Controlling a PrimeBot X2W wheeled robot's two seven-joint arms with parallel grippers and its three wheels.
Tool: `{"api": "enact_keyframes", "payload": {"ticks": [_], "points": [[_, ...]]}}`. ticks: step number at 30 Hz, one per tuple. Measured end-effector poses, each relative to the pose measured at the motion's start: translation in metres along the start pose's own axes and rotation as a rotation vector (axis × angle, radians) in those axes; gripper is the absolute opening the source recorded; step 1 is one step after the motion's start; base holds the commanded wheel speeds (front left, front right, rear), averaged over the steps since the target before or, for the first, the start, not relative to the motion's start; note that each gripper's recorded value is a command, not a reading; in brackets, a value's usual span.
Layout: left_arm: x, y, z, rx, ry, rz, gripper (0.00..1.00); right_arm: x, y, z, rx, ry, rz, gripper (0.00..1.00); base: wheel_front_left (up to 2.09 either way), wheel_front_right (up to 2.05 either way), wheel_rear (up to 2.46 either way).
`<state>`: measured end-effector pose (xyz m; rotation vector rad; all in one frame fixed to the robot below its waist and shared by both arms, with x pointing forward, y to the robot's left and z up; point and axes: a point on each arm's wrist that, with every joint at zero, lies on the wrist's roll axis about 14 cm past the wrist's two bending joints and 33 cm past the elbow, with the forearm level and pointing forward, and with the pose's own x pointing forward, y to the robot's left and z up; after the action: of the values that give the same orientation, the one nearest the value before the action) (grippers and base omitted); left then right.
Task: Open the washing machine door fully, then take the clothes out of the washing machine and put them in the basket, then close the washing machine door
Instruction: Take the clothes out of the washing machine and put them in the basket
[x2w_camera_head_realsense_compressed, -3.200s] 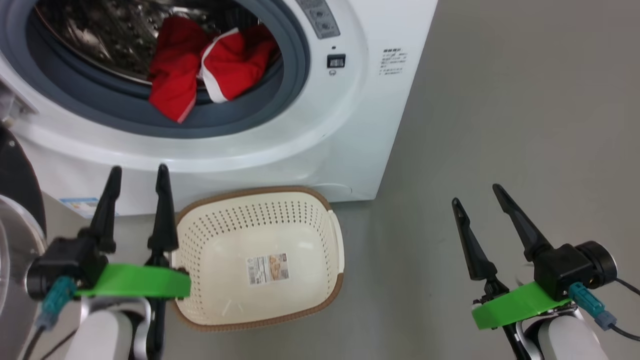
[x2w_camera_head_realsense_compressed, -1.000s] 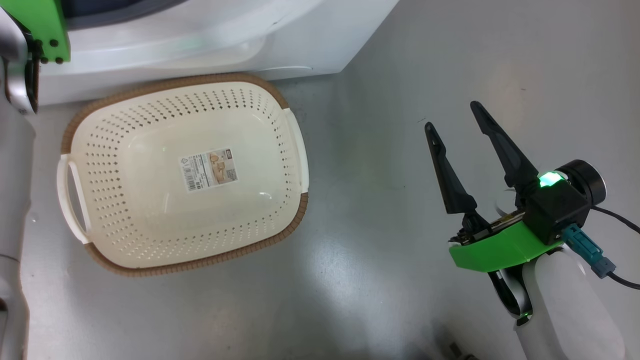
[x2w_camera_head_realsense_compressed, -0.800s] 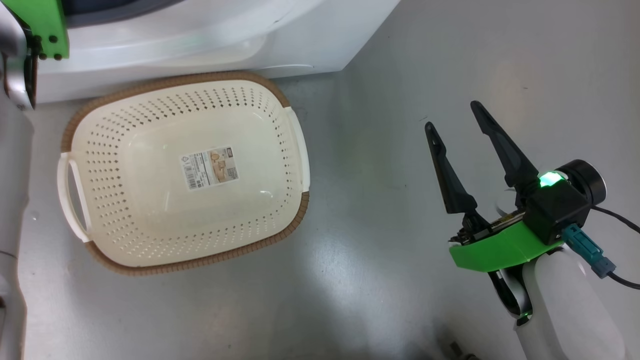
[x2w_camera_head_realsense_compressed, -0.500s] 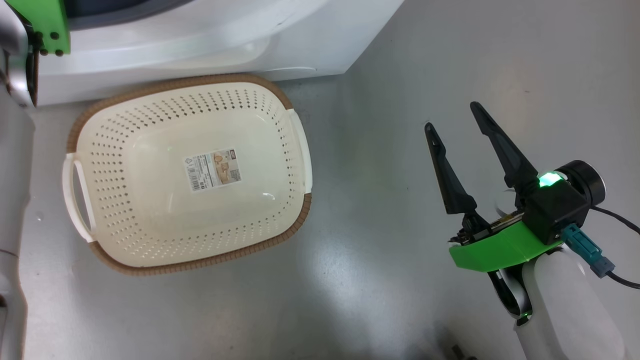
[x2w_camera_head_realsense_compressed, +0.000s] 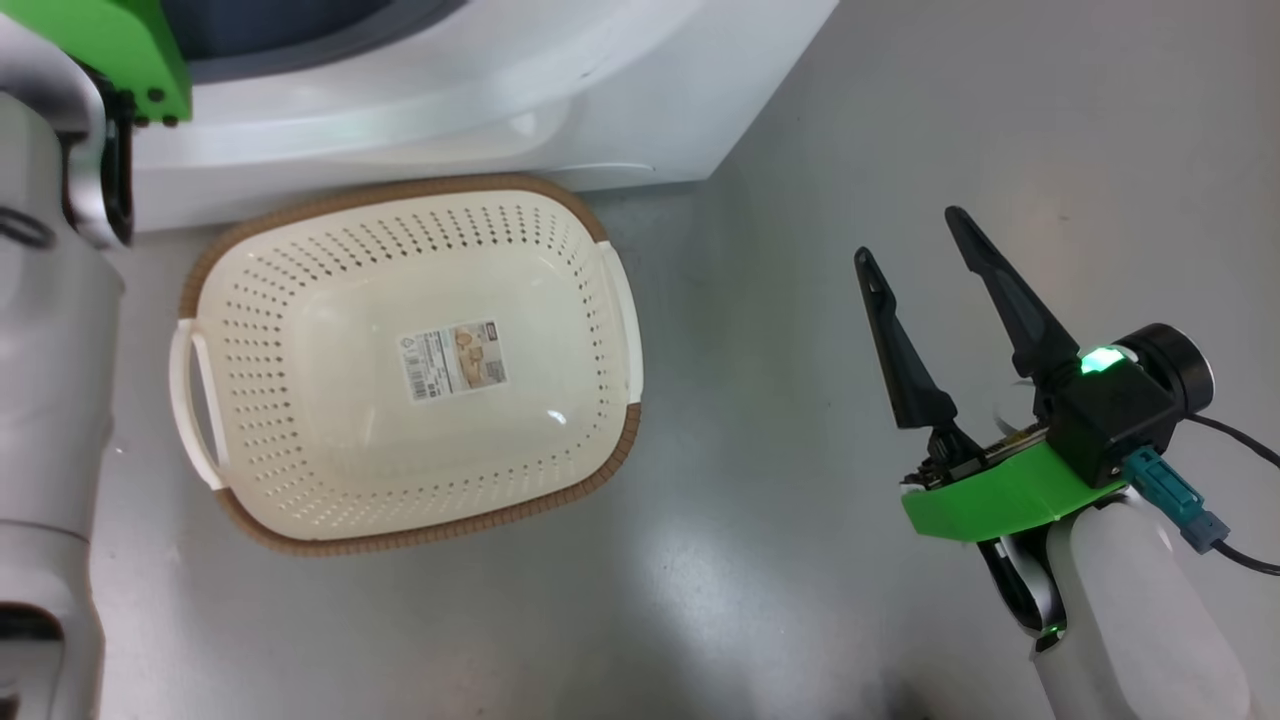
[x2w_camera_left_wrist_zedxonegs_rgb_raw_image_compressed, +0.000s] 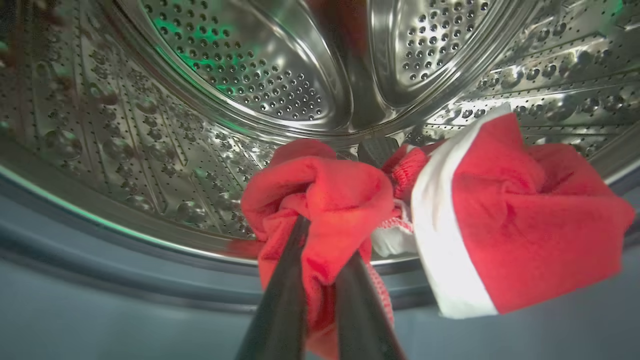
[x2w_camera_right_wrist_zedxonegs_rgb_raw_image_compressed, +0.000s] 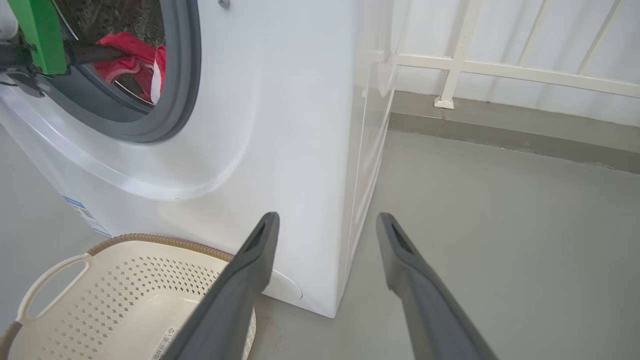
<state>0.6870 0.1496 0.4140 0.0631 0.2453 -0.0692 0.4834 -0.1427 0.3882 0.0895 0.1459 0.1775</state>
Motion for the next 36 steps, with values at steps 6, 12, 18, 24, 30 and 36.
{"api": "enact_keyframes", "payload": {"ticks": [6,12,18,24,30,36], "points": [[-0.017,-0.003,0.017,-0.073,-0.089,-0.010,0.00,-0.002,0.005,0.011,-0.001,-0.024,0.010,1.00,0.00,0.00,0.00],[-0.035,-0.002,0.031,-0.101,-0.152,-0.015,0.00,-0.007,0.009,0.021,-0.002,-0.042,0.015,1.00,0.00,0.00,0.00],[-0.061,-0.002,0.049,-0.133,-0.228,-0.033,0.00,-0.011,0.013,0.038,-0.011,-0.080,0.024,1.00,0.00,0.00,0.00],[-0.094,-0.002,0.057,-0.162,-0.293,-0.038,0.00,-0.020,0.016,0.048,-0.013,-0.097,0.024,1.00,0.00,0.00,0.00],[-0.134,-0.007,0.056,-0.174,-0.332,-0.050,0.00,-0.031,0.017,0.061,-0.015,-0.122,0.020,1.00,0.00,0.00,0.00],[-0.163,-0.009,0.056,-0.192,-0.349,-0.048,0.00,-0.042,0.018,0.071,-0.016,-0.143,0.016,1.00,0.00,0.00,0.00]]}}
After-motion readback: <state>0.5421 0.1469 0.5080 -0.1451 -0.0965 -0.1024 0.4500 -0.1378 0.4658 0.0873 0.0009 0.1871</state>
